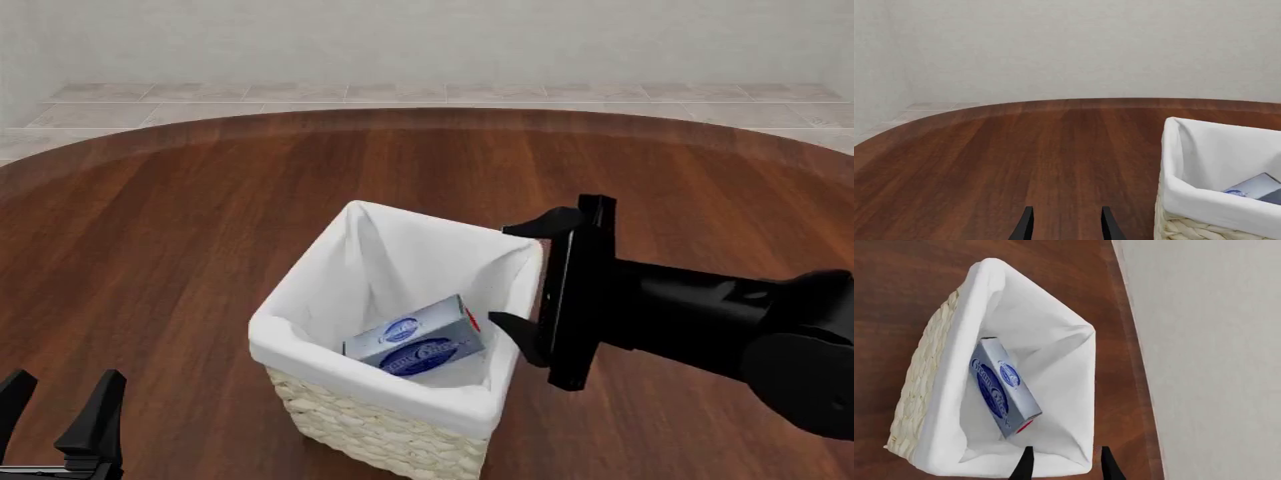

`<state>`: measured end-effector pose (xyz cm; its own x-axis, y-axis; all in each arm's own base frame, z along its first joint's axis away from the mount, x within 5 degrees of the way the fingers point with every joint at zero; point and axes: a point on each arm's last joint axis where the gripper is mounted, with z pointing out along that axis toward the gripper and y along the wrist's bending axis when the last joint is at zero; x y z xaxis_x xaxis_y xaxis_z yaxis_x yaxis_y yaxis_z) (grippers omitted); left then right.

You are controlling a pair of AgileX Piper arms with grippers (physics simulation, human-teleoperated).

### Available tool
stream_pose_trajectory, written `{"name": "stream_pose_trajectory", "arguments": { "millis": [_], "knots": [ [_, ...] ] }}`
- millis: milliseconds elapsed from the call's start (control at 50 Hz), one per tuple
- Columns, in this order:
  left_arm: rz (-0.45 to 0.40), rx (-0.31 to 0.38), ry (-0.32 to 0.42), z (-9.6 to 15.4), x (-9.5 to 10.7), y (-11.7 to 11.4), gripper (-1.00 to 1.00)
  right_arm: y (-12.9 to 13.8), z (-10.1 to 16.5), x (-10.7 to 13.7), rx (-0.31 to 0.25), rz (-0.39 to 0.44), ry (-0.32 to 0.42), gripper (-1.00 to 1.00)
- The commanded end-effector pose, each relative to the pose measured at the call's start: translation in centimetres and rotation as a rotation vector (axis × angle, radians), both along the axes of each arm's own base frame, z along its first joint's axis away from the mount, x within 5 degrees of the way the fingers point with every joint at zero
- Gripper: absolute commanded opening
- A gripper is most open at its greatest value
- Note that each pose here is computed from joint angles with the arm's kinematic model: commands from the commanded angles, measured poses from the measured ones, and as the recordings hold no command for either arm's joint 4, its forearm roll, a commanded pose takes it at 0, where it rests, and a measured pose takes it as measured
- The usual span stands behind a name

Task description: Pick up the cream cheese box, and put it in the basket.

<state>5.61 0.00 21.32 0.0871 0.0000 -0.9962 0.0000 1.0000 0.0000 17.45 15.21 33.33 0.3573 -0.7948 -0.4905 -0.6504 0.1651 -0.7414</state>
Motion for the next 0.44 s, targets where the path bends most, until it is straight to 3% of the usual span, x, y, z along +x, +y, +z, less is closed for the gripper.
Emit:
{"name": "stream_pose_trajectory", "arguments": {
  "millis": [20,440],
  "knots": [
    [0.0,0.0,0.0,0.0,0.0,0.0,1.0,0.0,0.5,0.0,0.005,0.001,-0.01,1.0],
    [0.0,0.0,0.0,0.0,0.0,0.0,1.0,-0.6,1.9,-0.4,0.015,0.004,-0.051,1.0]
  ]
}}
